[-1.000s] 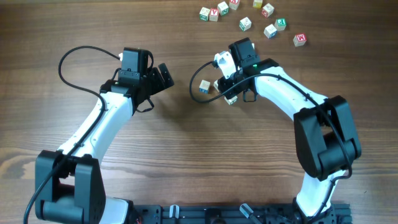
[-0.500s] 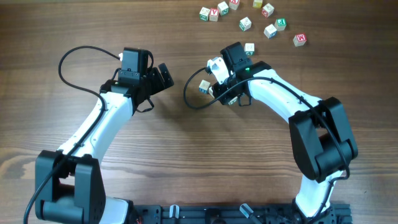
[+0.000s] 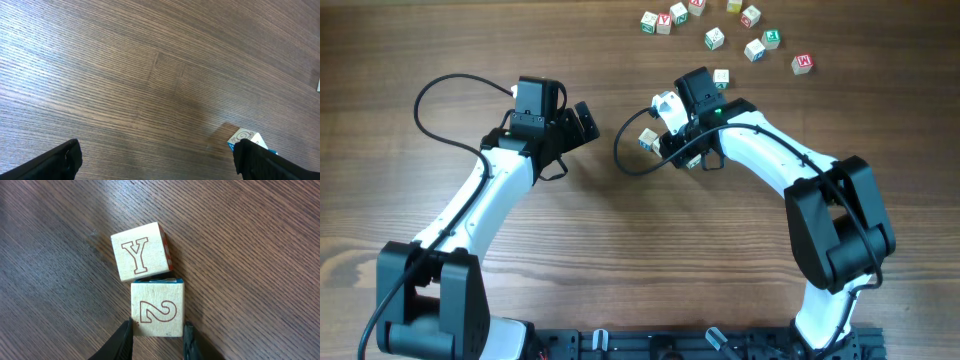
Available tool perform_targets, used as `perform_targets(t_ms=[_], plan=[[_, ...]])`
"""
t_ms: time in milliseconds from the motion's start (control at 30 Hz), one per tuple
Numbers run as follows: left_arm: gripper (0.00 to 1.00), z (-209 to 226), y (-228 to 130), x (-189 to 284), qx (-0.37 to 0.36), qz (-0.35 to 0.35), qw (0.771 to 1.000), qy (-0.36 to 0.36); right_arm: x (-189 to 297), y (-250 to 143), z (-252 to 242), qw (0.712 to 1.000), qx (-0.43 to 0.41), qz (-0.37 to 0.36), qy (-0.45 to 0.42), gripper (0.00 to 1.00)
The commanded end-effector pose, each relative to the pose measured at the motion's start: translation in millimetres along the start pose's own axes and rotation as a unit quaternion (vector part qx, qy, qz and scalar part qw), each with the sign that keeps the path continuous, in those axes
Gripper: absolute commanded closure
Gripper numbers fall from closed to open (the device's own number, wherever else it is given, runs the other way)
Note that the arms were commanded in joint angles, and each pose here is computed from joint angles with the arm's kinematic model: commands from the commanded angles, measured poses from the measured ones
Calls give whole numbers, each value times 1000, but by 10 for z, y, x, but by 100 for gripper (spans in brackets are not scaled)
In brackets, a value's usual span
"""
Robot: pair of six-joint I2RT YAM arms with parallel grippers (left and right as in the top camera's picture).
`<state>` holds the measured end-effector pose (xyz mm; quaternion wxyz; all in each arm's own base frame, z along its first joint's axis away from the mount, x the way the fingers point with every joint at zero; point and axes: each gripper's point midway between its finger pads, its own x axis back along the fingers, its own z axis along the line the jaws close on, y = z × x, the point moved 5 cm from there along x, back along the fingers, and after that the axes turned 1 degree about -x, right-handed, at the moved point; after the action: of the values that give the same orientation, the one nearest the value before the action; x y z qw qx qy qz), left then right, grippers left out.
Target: Form a circle
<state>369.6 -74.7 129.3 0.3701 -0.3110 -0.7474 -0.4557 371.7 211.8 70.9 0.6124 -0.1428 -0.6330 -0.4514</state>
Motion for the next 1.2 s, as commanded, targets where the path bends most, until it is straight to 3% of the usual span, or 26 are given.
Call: perform_targets(t_ms=[0, 133, 1167], plan=[[0, -17, 23, 56, -8, -8, 1000, -5, -48, -22, -20, 1000, 0, 6, -3, 73], [0, -18, 23, 56, -8, -8, 1000, -6, -38, -73, -154, 998, -1, 24, -59, 74], [0, -17, 23, 56, -8, -8, 1000, -5, -42, -23, -149, 997, -62, 7, -56, 73]])
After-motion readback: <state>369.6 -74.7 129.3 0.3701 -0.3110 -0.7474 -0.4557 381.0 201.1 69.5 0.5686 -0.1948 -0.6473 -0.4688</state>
